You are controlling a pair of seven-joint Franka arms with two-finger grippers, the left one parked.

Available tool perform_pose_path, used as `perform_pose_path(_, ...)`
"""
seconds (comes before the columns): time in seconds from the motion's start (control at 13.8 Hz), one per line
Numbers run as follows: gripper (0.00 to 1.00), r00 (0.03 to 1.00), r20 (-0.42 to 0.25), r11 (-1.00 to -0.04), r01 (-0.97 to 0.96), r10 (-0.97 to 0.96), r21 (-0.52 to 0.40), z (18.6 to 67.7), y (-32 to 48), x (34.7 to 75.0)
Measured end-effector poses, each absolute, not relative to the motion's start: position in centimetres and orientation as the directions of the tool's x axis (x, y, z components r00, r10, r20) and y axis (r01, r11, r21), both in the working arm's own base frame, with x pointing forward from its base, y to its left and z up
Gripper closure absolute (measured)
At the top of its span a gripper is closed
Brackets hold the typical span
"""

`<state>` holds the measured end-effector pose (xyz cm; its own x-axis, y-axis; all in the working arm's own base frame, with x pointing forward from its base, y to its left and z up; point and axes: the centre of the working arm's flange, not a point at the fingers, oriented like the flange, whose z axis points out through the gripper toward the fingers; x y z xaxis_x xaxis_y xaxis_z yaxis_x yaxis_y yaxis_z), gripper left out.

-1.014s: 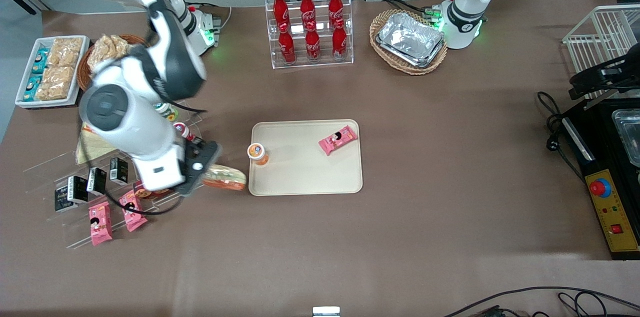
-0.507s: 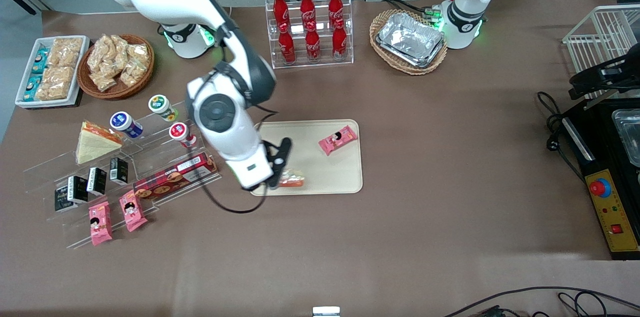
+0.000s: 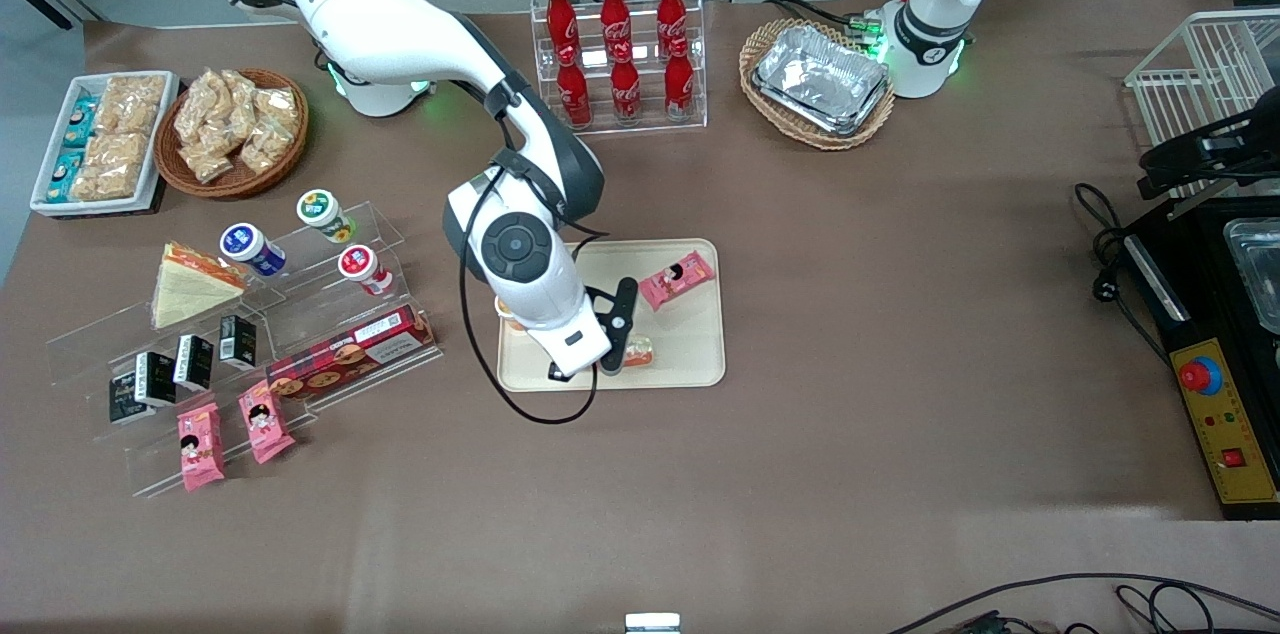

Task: Place sandwich on tray
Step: 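Lower the held sandwich onto the cream tray beside the pink pack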

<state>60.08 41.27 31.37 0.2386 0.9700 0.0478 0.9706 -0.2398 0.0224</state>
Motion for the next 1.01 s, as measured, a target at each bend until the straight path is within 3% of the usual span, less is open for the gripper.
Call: perform_pose_path(1.01, 0.83, 0.152, -0.012, -0.152, 0.988, 0.988, -0.007, 26.8, 45.7, 56.4)
